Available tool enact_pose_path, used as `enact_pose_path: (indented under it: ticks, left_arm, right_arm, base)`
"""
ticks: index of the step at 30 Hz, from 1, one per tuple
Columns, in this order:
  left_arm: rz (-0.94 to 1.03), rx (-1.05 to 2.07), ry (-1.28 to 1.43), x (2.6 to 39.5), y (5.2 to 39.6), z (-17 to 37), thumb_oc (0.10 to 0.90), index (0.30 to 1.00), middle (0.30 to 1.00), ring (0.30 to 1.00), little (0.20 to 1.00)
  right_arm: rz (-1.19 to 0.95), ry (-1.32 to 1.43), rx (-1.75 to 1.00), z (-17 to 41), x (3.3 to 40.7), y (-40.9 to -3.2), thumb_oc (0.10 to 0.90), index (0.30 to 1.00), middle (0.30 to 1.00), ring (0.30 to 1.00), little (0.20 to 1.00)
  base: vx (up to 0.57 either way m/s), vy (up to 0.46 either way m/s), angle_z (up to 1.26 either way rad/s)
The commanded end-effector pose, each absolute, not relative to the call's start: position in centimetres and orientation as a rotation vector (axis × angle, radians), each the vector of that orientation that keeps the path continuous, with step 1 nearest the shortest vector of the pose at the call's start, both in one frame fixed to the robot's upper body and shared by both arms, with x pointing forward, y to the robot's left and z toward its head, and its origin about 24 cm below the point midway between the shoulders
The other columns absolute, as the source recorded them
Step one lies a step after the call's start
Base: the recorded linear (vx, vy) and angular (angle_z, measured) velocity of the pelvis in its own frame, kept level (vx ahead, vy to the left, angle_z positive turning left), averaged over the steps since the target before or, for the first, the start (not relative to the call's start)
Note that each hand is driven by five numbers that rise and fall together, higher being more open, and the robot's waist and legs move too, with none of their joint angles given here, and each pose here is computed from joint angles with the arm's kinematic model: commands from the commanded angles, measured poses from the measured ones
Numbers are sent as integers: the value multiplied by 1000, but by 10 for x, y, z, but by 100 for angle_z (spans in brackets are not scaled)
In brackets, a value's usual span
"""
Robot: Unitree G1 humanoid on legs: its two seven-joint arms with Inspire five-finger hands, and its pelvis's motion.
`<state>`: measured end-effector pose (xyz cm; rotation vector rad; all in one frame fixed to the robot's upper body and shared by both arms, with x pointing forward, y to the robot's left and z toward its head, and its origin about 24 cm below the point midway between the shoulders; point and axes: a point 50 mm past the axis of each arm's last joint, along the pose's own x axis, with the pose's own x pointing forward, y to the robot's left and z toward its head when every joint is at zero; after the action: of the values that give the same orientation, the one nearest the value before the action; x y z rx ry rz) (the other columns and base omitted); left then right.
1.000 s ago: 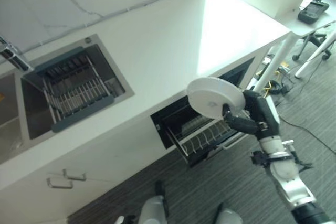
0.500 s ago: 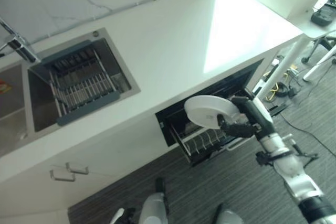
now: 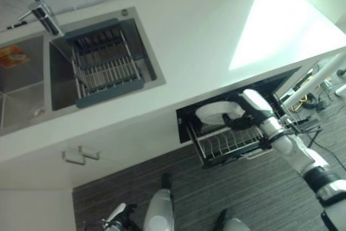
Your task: Place the dishes in the dishwasher.
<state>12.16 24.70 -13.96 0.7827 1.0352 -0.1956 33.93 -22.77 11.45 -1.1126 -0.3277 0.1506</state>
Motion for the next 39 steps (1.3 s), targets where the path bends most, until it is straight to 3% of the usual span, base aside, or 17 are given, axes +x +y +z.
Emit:
enact_pose_path:
  ticks: [1, 6, 11, 24, 39]
  left_arm:
    - [-172, 795, 989, 135, 250, -134, 800, 900, 900, 900, 900]
    - [-142, 760, 966, 141, 247, -133, 800, 900, 900, 900, 900]
    - [-114, 730, 966, 143, 243, -135, 800, 900, 900, 900, 900]
    - [-68, 650, 895, 162, 229, -131, 800, 900, 900, 900, 900]
    - [-34, 568, 849, 174, 217, -126, 800, 900, 900, 900, 900]
  right_arm:
    - [-85, -559, -1126, 184, 360, -227, 400, 300, 300, 300, 300]
    - [-346, -499, -1130, 192, 367, -254, 400, 300, 300, 300, 300]
    - [-460, -472, -1145, 188, 365, -267, 400, 300, 300, 300, 300]
    - [-679, -523, -1254, 182, 370, -252, 400, 300, 300, 300, 300]
    - [-857, -274, -1362, 172, 380, -250, 400, 300, 300, 300, 300]
  base:
    - [-85, 19, 16]
    - [-48, 34, 10]
    - [-15, 57, 4]
    - [-27, 33, -3]
    - [-31, 34, -2]
